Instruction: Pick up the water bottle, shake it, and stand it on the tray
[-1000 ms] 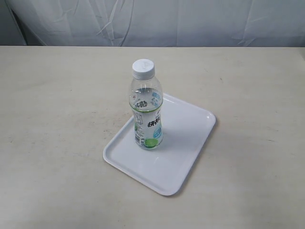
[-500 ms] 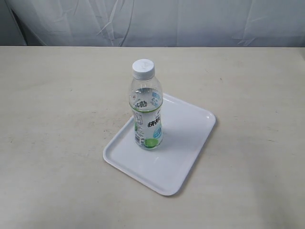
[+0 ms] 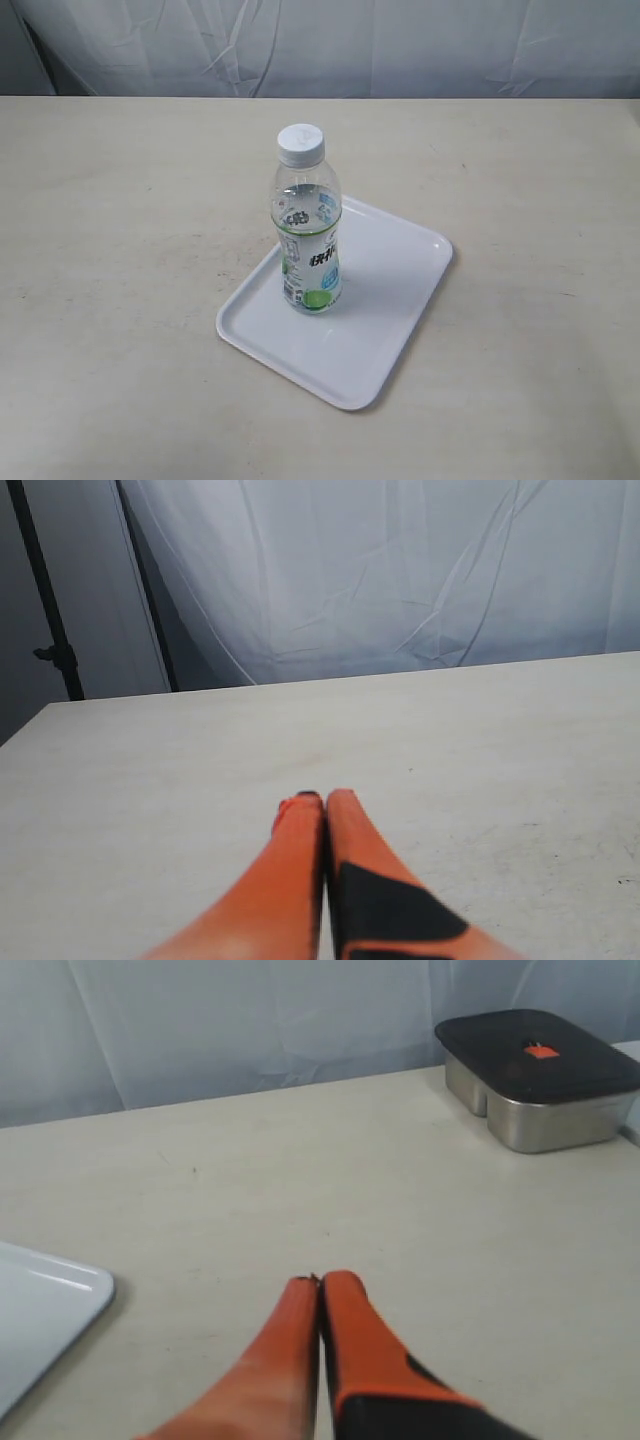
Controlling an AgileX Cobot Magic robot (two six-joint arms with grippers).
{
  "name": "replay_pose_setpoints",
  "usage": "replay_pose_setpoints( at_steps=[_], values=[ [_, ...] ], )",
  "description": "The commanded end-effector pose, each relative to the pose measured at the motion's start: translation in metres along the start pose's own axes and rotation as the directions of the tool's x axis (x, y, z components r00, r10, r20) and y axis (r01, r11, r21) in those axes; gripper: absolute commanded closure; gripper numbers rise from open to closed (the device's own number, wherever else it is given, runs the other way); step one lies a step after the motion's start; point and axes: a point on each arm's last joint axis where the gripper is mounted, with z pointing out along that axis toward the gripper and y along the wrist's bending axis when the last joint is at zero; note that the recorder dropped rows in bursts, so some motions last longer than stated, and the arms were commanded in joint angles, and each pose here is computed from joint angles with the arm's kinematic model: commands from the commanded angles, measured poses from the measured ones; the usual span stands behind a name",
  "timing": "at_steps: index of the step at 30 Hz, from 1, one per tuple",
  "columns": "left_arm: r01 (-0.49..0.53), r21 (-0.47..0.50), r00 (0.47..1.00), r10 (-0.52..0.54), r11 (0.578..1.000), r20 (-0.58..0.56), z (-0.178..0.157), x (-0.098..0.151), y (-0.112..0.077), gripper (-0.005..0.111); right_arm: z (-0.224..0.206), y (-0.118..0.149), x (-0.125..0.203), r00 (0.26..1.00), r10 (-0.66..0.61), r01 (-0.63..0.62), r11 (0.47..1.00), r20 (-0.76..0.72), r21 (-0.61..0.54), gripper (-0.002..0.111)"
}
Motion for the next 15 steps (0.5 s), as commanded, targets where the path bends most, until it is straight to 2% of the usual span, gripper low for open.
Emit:
replay_pose_setpoints(
  at_steps=[1,15],
  values=[
    [0.007,0.007,1.000,-0.008,1.000,0.014,-0.0002,-0.0005,-0.0004,0.105,0.0045,-0.0010,0.0093,1.000,0.011,-0.011,1.000,0.003,0.008,0.104],
    [0.007,0.007,1.000,-0.008,1.000,0.014,-0.0002,-0.0005,-0.0004,0.105,0.0072,-0.0011,0.0139,1.000,0.010,-0.011,1.000,0.013,0.006,0.104]
  ],
)
